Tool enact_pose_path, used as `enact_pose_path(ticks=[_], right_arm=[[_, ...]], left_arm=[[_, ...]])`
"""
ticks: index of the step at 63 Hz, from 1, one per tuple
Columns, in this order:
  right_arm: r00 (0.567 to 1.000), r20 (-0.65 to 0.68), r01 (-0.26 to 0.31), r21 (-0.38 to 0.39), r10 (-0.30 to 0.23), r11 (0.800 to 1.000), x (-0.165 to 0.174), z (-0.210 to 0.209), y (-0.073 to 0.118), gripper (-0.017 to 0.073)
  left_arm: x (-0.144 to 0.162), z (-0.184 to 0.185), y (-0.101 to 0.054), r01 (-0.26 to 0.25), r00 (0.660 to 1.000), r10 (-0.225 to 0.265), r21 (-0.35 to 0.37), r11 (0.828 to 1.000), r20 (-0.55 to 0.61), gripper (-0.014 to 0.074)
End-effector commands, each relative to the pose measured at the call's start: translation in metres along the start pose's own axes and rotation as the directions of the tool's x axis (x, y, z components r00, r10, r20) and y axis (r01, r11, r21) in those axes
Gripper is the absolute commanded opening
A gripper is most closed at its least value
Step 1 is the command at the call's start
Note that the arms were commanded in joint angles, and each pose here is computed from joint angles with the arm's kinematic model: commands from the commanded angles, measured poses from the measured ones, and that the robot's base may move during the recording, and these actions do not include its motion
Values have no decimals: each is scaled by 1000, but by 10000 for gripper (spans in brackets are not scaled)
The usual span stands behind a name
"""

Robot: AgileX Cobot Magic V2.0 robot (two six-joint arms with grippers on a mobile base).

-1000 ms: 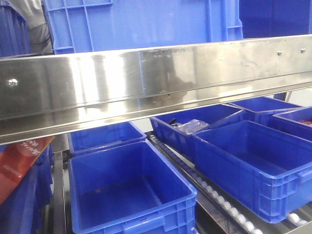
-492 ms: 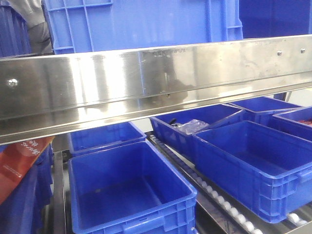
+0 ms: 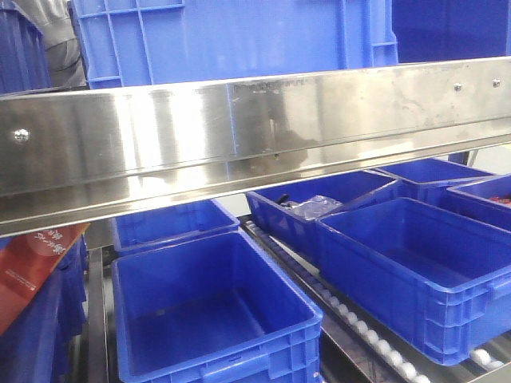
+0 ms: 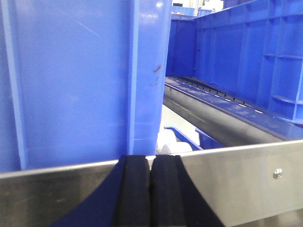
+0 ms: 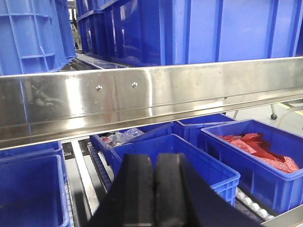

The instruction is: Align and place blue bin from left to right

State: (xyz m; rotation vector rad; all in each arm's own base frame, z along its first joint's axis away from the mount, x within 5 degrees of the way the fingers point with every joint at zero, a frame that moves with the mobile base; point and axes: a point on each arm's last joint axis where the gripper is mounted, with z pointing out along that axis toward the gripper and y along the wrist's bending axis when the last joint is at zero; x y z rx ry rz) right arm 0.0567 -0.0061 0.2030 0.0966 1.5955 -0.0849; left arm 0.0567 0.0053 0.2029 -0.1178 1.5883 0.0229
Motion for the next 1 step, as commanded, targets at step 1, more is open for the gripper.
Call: enact_pose_path(ticks=[1], right_arm=[[1000,18,17,8,-17,1000,-1,-1,-1,-155]], left_arm=[[-3,-1,0,3,1000,-3,-1,1000,29,-111]])
